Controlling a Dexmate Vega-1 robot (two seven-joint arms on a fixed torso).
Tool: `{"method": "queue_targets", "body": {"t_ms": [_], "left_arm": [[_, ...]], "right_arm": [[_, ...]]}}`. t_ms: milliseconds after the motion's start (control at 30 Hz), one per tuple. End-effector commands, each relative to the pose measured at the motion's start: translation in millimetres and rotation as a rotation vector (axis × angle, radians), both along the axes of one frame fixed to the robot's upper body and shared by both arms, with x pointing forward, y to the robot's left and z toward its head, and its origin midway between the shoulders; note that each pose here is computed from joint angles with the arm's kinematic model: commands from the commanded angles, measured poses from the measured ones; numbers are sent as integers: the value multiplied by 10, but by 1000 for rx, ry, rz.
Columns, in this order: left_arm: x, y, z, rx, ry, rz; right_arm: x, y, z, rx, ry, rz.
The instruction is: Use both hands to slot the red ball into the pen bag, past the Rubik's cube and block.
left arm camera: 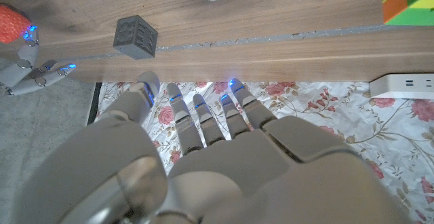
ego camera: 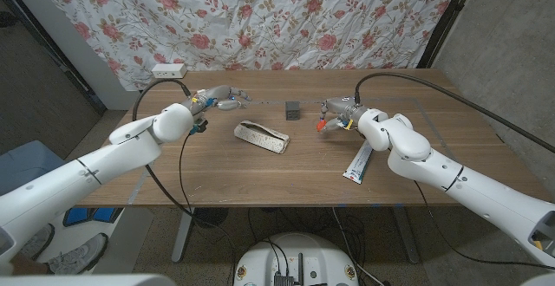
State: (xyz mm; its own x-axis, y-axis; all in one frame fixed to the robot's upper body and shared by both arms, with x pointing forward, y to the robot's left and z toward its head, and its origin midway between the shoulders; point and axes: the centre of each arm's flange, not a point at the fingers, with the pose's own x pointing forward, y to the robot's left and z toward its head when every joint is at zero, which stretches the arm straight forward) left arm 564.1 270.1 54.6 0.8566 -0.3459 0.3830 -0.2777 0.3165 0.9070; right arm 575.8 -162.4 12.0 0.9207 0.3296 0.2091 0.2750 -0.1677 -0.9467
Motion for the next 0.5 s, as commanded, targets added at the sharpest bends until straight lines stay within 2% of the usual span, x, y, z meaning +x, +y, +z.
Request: {"method": "queue_targets", "body": {"t_ms": [33,233,433,500], "left_arm": [[-38,-108,107,157,-67,34],[-55,-149,147,227,-89,41],[-56,-220,179,343,-99,53],[-57,-225,187,346,-106,53]], "right_arm": [[66,7,18,10,-3,2],[88,6,19,18,-1,2],[95,11,28,17,-5,-1],[95,10,29,17,-4,-2]]}}
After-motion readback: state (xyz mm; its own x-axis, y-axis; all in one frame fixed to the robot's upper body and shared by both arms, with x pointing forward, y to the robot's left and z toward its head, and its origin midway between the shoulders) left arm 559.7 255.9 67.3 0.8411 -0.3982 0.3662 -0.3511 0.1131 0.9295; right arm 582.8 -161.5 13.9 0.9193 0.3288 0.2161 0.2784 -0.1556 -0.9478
